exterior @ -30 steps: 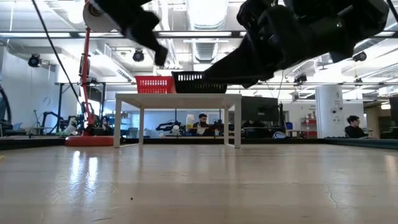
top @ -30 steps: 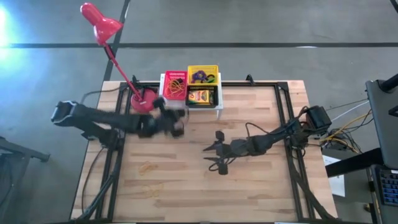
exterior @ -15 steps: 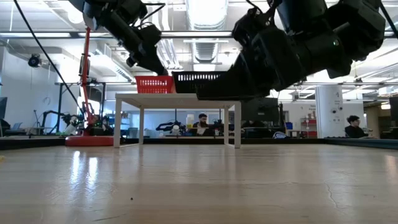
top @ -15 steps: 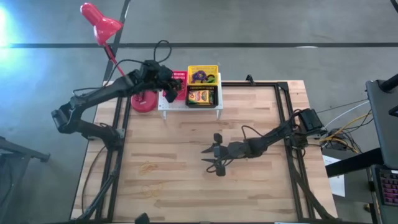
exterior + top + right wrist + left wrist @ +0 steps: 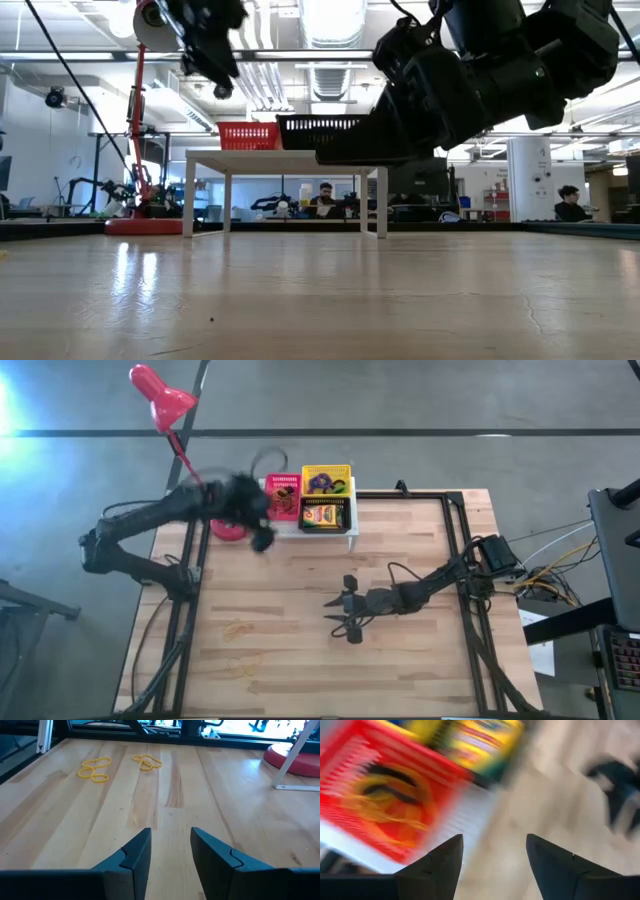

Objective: Pick & Place Office Desk Supplies
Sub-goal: Put the top yellow rubber band into the red bin on the shelf

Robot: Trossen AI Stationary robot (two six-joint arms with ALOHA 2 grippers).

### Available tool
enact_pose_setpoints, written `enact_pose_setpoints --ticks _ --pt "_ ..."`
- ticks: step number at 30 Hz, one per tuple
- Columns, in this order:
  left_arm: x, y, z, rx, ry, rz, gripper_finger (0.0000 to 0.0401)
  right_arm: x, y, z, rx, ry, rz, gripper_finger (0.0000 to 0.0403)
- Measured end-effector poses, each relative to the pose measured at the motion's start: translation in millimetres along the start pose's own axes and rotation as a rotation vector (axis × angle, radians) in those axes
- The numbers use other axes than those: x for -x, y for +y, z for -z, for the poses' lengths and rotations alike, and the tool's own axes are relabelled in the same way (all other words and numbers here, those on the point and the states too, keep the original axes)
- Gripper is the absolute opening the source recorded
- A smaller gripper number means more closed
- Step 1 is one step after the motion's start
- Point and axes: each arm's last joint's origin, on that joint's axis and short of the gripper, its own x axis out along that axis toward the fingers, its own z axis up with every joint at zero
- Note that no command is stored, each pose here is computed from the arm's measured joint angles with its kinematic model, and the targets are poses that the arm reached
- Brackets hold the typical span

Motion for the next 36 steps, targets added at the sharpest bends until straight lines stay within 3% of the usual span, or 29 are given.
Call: enact_pose_setpoints --ticks 4,8,10,13,18,22,28,32,36 --pt "-1 -68 41 -0.154 0.056 0.056 0.0217 0 0 0 -0.002 -0.003 -0.001 0.0134" --pt "-7 -126 111 -0.299 0.116 0.048 0.0212 0 0 -1 0.007 -0.005 -0.002 0.0130" --pt "-10 -147 151 -0.286 0.130 0.062 0.0212 0 0 -1 0.023 -0.006 -0.002 0.0128" --pt "-11 -162 209 -0.108 0.201 0.101 0.0212 0 0 -1 0.042 -0.007 -0.002 0.0128" --pt "-14 -152 271 0.342 0.287 -0.004 0.0212 0 0 -2 0.065 -0.023 -0.003 0.0127" --pt "-31 -138 294 0.444 0.286 -0.036 0.0208 0 0 -6 0.072 -0.062 -0.003 0.0127" --pt "-61 -133 303 0.375 0.276 0.080 0.0177 0 0 -9 0.070 -0.089 -0.003 0.0127" --pt "-69 -130 299 0.345 0.302 0.009 0.0126 0 0 -9 0.070 -0.089 -0.003 0.0127" --pt "-71 -132 289 0.262 0.298 -0.027 0.0046 0 0 -9 0.062 -0.087 -0.003 0.0128"
